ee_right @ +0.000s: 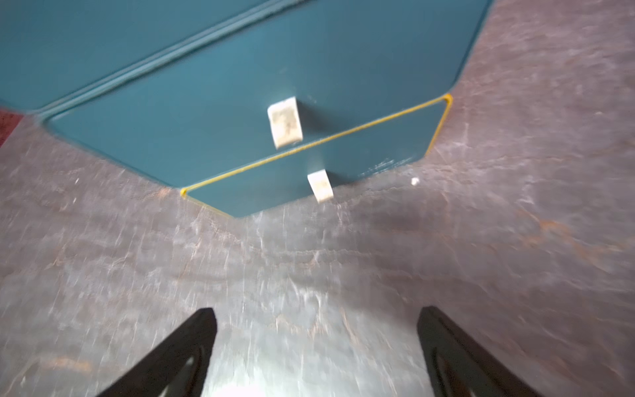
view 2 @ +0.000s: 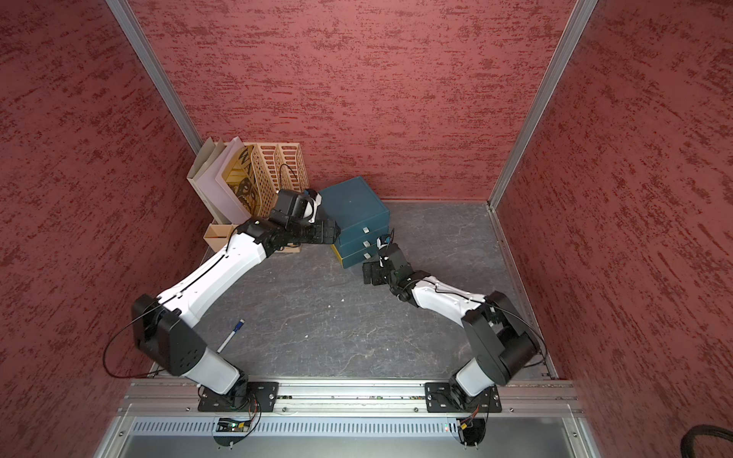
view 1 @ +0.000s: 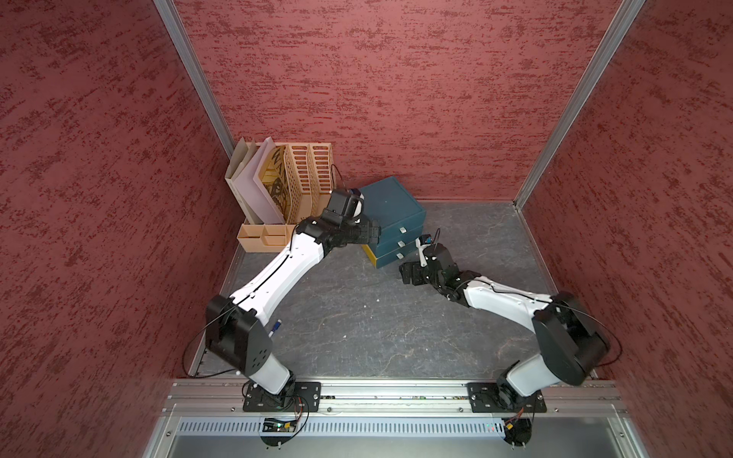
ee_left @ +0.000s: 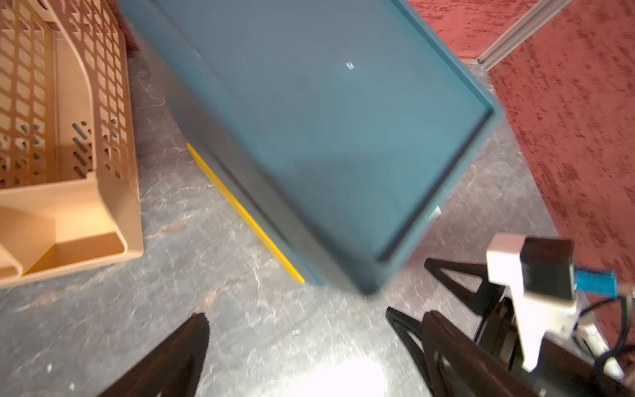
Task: Place the transparent tape into the drawer according to color
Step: Reset both arms
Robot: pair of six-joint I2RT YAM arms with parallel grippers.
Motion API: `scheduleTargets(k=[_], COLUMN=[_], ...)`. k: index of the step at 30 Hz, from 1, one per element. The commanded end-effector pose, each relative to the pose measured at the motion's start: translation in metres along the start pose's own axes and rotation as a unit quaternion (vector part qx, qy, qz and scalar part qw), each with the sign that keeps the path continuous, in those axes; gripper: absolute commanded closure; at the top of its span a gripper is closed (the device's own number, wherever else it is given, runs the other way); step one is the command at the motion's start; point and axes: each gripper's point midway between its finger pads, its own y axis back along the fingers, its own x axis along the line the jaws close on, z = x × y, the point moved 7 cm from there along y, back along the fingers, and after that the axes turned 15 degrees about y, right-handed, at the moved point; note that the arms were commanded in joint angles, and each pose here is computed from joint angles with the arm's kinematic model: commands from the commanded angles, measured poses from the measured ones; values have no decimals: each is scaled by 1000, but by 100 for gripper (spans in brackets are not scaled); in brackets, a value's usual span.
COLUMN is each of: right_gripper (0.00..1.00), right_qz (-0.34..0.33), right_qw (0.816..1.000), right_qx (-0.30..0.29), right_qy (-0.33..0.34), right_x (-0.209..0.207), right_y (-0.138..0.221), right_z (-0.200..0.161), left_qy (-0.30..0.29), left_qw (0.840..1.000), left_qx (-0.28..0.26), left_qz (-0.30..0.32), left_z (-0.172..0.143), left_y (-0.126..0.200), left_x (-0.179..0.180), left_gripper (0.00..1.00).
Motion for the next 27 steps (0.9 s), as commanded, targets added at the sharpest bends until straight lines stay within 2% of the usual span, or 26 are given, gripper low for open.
scheduleTargets(k=[1, 7, 11, 14, 19, 22, 27], right_gripper=[2, 2, 1, 1, 1, 2, 1], right_qz=[-9, -43, -91, -119, -258, -292, -330], right_qw=[999, 999, 996, 992, 965, 955, 941], right_qx=[33, 31, 20, 9, -22, -34, -57], right_qy=[0, 13, 13, -27, -36, -41, -38], right_x=[-6, -30, -63, -92, -140, -160, -184], right_y=[27, 62, 77, 80, 87, 83, 72], right_z=[-13, -7, 5, 10, 16, 12, 0], left_qy=[0, 18, 12, 15, 5, 24, 32], left_qw=[997, 998, 997, 995, 991, 987, 975], left_qx=[-69, -60, -81, -94, -136, -158, -217], left_qz=[-32, 2, -2, 2, -1, -3, 28], left_z=[2, -39, -55, -56, -54, -49, -38], left_y=[25, 26, 25, 26, 32, 37, 50], left_x=[1, 51, 74, 89, 111, 128, 154], left_gripper=[0, 0, 0, 0, 0, 0, 0])
